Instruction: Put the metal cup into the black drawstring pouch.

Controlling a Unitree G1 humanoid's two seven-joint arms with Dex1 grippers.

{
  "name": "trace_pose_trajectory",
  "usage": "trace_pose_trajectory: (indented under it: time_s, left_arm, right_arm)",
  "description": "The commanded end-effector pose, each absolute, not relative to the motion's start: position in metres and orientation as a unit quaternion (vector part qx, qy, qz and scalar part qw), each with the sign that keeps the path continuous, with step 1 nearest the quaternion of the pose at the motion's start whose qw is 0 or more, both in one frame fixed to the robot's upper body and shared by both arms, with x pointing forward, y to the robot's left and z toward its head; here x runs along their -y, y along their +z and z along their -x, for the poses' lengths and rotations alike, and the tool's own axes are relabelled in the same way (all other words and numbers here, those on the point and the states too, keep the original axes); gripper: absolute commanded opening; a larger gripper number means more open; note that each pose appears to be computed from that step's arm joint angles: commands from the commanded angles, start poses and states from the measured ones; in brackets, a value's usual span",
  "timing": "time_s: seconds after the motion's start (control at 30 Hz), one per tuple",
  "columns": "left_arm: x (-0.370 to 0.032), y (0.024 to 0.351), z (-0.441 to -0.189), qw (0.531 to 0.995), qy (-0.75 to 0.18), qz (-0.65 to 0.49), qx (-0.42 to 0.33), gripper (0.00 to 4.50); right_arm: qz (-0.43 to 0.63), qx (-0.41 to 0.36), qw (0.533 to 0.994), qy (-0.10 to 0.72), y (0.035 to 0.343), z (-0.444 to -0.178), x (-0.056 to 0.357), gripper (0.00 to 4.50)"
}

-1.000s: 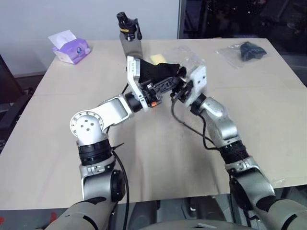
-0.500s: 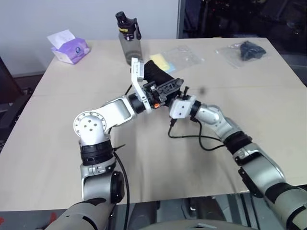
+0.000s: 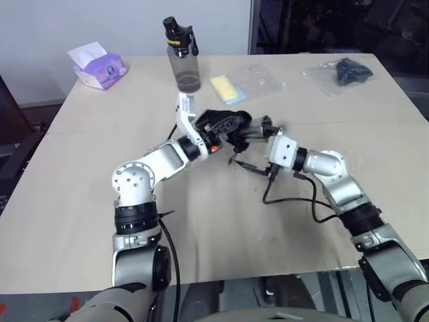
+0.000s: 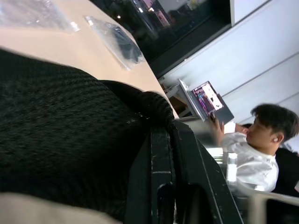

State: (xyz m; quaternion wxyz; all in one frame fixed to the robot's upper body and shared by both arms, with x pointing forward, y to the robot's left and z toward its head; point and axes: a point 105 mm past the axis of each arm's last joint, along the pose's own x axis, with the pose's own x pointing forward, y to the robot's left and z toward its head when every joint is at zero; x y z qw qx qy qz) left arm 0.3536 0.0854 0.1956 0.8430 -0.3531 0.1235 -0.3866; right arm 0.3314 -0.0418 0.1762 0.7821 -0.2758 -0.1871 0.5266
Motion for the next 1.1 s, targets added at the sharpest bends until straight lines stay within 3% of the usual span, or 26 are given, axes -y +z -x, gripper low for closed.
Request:
trace_pose_trajectory:
  time_s: [0.03, 0.17, 0.33, 0.47, 0.67, 0.83, 1.1]
  left_arm:
    - [-0.085, 0.205, -0.354, 0.835, -0.395, 0.369, -0.101, 0.0]
    - [-0.082, 0.204, -0.355, 0.832, -0.394, 0.377, -0.099, 0.0]
    - [-0.081, 0.206, -0.356, 0.824, -0.392, 0.398, -0.093, 0.0]
    - [-0.081, 0.206, -0.354, 0.823, -0.391, 0.402, -0.092, 0.0]
    - [-0.08, 0.209, -0.357, 0.823, -0.386, 0.407, -0.087, 0.0]
    - [-0.078, 0.208, -0.356, 0.821, -0.388, 0.41, -0.088, 0.0]
    - [-0.079, 0.21, -0.358, 0.821, -0.386, 0.412, -0.086, 0.0]
  right_arm:
    - [0.229, 0.174, 0.805, 0.519, 0.191, -0.326, 0.057, 4.45]
    - [0.152, 0.092, 0.834, 0.523, 0.176, -0.321, 0.073, 4.45]
    - [0.12, 0.077, 0.851, 0.505, 0.171, -0.322, 0.075, 4.45]
    - [0.097, 0.07, 0.853, 0.507, 0.168, -0.319, 0.07, 4.45]
    - [0.019, -0.038, 0.835, 0.549, 0.141, -0.294, 0.054, 4.45]
    - [0.05, -0.067, 0.862, 0.5, 0.12, -0.313, 0.05, 4.45]
    - [0.028, -0.043, 0.868, 0.493, 0.125, -0.328, 0.019, 4.45]
